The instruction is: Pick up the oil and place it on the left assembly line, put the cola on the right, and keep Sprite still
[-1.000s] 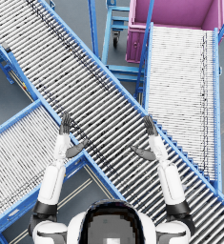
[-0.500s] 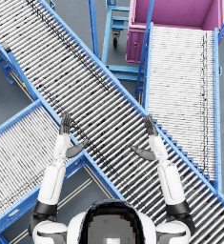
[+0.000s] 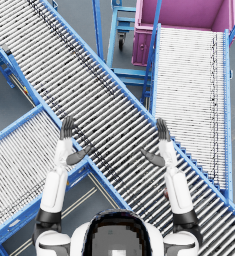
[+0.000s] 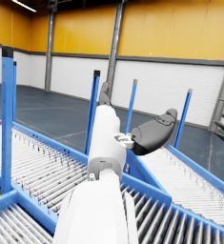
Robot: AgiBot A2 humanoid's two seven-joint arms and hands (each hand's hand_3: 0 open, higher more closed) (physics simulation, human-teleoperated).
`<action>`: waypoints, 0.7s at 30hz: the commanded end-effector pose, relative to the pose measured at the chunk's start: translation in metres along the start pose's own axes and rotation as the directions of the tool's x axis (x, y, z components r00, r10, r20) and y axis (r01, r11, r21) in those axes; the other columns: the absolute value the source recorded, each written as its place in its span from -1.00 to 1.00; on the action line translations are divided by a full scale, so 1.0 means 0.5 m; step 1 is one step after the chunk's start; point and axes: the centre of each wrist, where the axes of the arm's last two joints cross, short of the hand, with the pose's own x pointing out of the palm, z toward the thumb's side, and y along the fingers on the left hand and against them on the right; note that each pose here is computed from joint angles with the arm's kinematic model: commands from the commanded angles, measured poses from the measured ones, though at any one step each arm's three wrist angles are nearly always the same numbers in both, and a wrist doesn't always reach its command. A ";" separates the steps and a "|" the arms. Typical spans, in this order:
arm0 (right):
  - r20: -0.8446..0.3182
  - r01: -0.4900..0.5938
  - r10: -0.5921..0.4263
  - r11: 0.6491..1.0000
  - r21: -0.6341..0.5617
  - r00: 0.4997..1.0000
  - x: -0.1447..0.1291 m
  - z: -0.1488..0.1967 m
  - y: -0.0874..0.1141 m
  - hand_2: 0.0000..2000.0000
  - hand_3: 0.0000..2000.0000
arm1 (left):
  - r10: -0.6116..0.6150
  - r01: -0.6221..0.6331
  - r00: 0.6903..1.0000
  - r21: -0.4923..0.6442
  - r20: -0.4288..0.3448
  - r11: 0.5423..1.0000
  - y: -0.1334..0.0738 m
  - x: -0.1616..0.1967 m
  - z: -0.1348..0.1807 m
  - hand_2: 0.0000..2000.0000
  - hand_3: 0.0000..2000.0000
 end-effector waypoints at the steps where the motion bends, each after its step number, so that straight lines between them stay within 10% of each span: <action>1: -0.004 0.016 -0.016 0.991 -0.130 1.000 -0.005 0.060 -0.022 -1.00 -1.00 | 0.040 -0.039 0.999 0.121 -0.004 0.992 0.029 -0.020 0.055 -1.00 -1.00; 7: -0.046 0.076 -0.088 0.972 -0.223 0.995 -0.030 0.101 -0.025 -1.00 -1.00 | 0.063 -0.062 0.998 0.204 0.001 0.977 0.044 -0.031 0.092 -1.00 -1.00; 15: -0.317 0.101 -0.198 0.949 -0.297 0.928 -0.041 0.130 -0.030 -1.00 -1.00 | 0.184 -0.085 0.931 0.303 -0.316 0.949 0.059 -0.044 0.134 -1.00 -1.00; 21: -0.341 0.124 -0.236 0.940 -0.317 0.910 -0.052 0.138 -0.030 -1.00 -1.00 | 0.224 -0.097 0.901 0.331 -0.371 0.938 0.058 -0.049 0.147 -1.00 -1.00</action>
